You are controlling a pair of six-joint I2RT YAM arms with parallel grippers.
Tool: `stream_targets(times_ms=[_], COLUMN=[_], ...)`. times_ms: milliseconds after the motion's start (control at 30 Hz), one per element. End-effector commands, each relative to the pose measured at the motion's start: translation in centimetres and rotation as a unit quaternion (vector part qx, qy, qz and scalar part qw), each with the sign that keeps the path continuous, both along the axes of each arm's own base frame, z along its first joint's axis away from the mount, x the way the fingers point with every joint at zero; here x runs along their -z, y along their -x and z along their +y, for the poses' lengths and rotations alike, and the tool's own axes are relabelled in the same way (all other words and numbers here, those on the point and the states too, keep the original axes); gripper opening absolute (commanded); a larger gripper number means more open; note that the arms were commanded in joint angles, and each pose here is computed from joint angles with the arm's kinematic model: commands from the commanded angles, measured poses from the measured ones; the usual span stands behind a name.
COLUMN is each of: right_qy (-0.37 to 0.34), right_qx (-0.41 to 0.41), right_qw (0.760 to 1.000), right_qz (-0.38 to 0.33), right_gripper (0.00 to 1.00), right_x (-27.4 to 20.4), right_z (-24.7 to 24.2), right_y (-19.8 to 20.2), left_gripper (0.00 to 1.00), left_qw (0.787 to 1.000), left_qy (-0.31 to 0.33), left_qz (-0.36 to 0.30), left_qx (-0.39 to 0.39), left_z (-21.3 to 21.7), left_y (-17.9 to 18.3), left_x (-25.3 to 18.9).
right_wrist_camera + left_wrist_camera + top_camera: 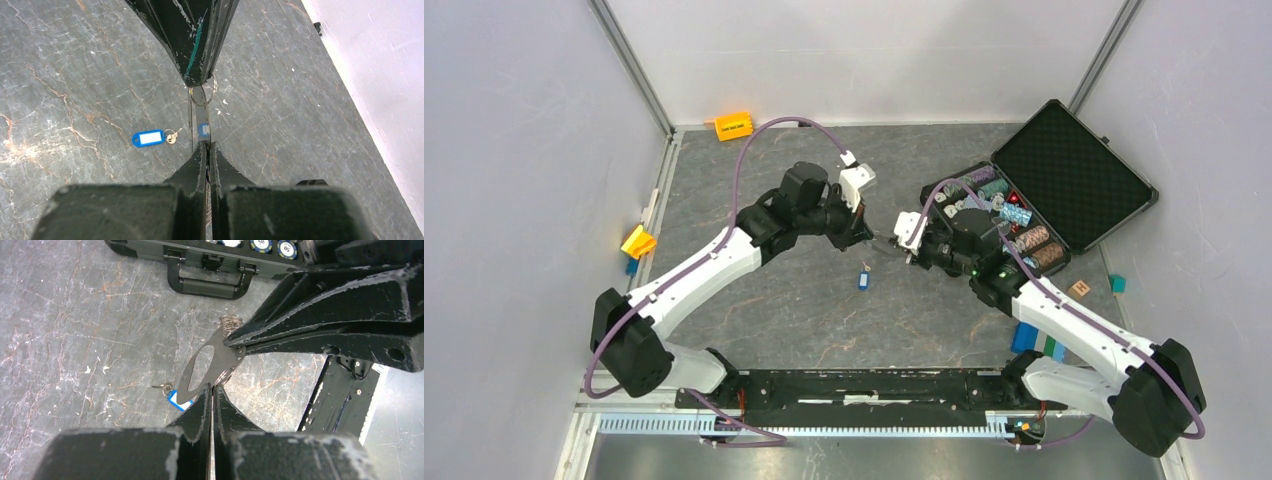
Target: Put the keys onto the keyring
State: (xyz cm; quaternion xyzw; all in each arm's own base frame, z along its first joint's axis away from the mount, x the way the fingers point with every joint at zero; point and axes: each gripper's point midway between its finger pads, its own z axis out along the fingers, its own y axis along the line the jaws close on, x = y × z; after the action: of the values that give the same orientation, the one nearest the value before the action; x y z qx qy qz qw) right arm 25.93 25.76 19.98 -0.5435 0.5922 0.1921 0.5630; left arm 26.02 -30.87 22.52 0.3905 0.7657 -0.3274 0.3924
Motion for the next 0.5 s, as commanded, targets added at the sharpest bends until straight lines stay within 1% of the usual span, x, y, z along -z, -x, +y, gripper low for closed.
stream_targets(times_ms=[0, 167, 467], right_qy=[-0.036, -0.03, -0.024], right_qx=[-0.013, 0.028, 0.083], right_qw=[0.998, 0.998, 0.996], right_qz=[-0.042, -0.037, -0.034], right_gripper=[0.0, 0.0, 0.0], right_x=[-4.1, -3.6, -3.1], right_z=[1.5, 1.0, 0.3], right_y=[-0.2, -1.3, -2.8], left_gripper=[0.02, 0.02, 0.02], left_qw=[0.999, 0.997, 0.99], left_qy=[-0.007, -0.002, -0.001], left_qz=[0.009, 0.027, 0.099], left_qx=[-0.053, -0.07, -0.102], left_z=[0.0, -0.4, -1.2], left_y=[-1.9, -2.4, -2.6], left_x=[-0.5, -0.8, -0.7])
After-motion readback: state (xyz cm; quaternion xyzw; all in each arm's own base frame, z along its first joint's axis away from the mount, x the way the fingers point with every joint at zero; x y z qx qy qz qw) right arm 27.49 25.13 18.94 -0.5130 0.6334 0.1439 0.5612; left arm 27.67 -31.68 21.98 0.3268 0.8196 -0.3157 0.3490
